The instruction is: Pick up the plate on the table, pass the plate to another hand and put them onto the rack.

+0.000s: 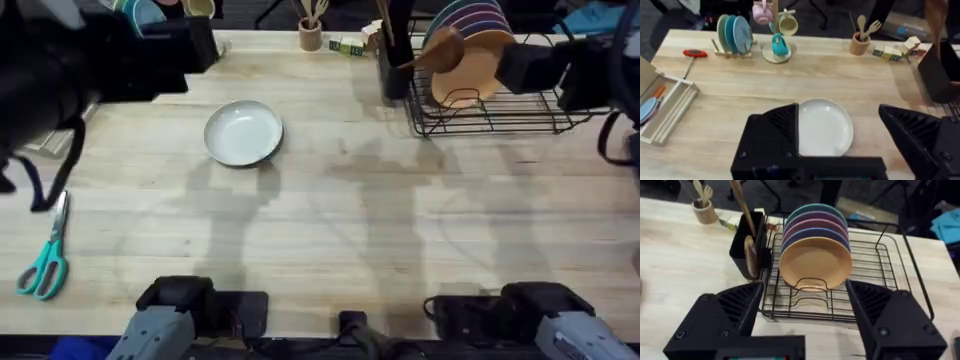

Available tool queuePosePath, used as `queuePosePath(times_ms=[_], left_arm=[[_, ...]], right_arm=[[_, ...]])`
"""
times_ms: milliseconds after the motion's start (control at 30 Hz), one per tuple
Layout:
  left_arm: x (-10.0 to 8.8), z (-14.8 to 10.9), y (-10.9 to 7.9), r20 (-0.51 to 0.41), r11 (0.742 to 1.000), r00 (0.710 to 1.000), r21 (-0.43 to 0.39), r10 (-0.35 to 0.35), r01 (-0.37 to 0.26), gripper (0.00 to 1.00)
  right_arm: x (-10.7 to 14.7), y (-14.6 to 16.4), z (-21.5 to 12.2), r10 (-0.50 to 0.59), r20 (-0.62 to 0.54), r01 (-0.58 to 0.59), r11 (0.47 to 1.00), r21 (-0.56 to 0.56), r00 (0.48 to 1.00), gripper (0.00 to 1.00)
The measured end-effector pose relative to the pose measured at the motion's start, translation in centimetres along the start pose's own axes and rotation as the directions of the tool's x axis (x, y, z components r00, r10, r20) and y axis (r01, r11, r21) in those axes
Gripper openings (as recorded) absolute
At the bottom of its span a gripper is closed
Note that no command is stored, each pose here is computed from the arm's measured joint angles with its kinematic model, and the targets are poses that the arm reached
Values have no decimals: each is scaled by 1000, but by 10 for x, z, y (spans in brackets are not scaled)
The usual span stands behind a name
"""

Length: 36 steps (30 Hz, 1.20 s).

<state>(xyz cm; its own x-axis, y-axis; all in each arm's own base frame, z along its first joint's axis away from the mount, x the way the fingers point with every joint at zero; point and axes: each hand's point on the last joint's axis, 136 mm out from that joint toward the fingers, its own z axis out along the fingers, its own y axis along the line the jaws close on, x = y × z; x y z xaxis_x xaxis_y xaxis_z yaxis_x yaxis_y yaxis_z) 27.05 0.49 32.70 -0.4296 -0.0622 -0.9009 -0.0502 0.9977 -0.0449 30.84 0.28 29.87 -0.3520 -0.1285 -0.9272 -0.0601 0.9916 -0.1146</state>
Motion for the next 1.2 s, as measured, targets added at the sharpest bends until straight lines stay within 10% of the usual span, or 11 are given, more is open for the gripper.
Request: queuePosePath(times_ms=[633, 1200], left_arm=[[5, 23, 1, -108, 1000, 994, -11, 2, -3, 993], [26, 58, 48, -217, 980, 972, -194, -94, 51, 993]], right_arm=[[0, 2, 10, 0, -52, -1, 1000, -19, 999, 994], [9, 3, 9, 0, -86, -2, 1000, -24, 996, 995]])
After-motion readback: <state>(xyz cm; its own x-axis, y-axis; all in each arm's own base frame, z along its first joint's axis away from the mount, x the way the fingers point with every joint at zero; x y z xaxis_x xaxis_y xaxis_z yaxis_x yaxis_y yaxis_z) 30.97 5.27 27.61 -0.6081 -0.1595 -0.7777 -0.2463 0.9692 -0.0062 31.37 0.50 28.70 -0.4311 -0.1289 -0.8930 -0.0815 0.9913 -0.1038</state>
